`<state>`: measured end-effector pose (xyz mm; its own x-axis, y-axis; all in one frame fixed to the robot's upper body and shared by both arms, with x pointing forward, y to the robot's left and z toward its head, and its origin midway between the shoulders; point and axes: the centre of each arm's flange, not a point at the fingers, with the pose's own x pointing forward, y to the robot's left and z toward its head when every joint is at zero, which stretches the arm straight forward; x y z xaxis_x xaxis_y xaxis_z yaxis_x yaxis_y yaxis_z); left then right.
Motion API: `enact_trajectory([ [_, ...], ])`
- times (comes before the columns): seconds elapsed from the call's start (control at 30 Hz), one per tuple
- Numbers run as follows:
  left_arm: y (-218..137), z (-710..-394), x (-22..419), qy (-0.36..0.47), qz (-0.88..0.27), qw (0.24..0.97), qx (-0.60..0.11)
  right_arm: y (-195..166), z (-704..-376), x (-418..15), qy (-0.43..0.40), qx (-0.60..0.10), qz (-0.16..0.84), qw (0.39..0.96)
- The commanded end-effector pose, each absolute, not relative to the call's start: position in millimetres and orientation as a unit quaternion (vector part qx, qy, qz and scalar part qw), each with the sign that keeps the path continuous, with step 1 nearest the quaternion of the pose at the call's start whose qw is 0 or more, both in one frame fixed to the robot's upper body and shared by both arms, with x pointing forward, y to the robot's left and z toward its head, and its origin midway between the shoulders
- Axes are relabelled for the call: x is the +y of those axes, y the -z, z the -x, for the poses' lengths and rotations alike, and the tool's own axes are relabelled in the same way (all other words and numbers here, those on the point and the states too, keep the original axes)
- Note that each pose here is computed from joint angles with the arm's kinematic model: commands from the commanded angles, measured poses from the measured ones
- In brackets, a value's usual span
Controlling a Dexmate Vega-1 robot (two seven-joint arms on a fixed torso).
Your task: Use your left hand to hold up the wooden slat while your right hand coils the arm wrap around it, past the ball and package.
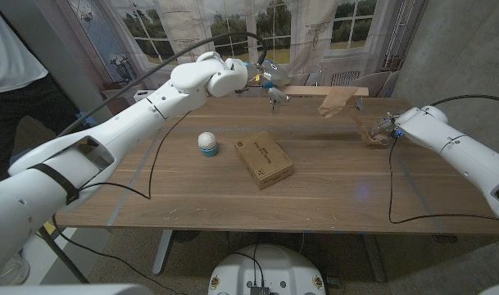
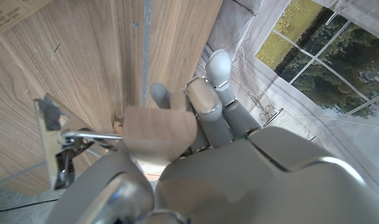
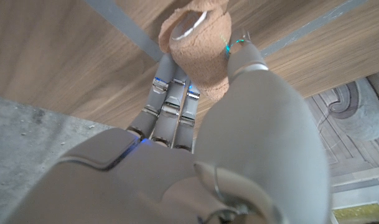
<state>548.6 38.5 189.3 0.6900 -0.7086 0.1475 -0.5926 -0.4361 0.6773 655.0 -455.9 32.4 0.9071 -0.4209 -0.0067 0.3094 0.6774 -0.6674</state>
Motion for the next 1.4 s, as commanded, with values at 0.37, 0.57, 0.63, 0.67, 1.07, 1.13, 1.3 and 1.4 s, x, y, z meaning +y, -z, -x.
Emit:
enact_trajectory([
  [0.37,-197.3,-553.6,40.7,0.075,-0.841,0.372,-0.384,30.8,-589.6,-454.3,0.233,0.05,0.277,0.931],
  [0.57,-197.7,-554.1,39.1,0.077,-0.842,0.371,-0.385,47.2,-570.5,-451.8,0.246,0.041,0.263,0.932],
  [0.63,-197.9,-554.5,37.9,0.078,-0.842,0.369,-0.386,51.5,-563.8,-450.5,0.256,0.034,0.261,0.93],
  [0.67,-197.9,-554.7,37.2,0.079,-0.842,0.369,-0.386,53.5,-560.2,-449.4,0.262,0.029,0.261,0.929],
  [1.07,-199.8,-556.3,33.5,0.078,-0.844,0.365,-0.386,77.9,-511.4,-430.9,0.338,-0.027,0.251,0.907],
  [1.13,-200.2,-557.2,33.1,0.078,-0.844,0.367,-0.384,84.3,-506.3,-428.1,0.355,-0.039,0.247,0.901],
  [1.3,-200.7,-558.9,30.7,0.08,-0.845,0.365,-0.383,96.2,-498.2,-421.3,0.376,-0.057,0.24,0.893],
  [1.4,-201.4,-559.8,29.5,0.08,-0.845,0.363,-0.384,99.5,-492.7,-417.2,0.382,-0.063,0.238,0.891],
])
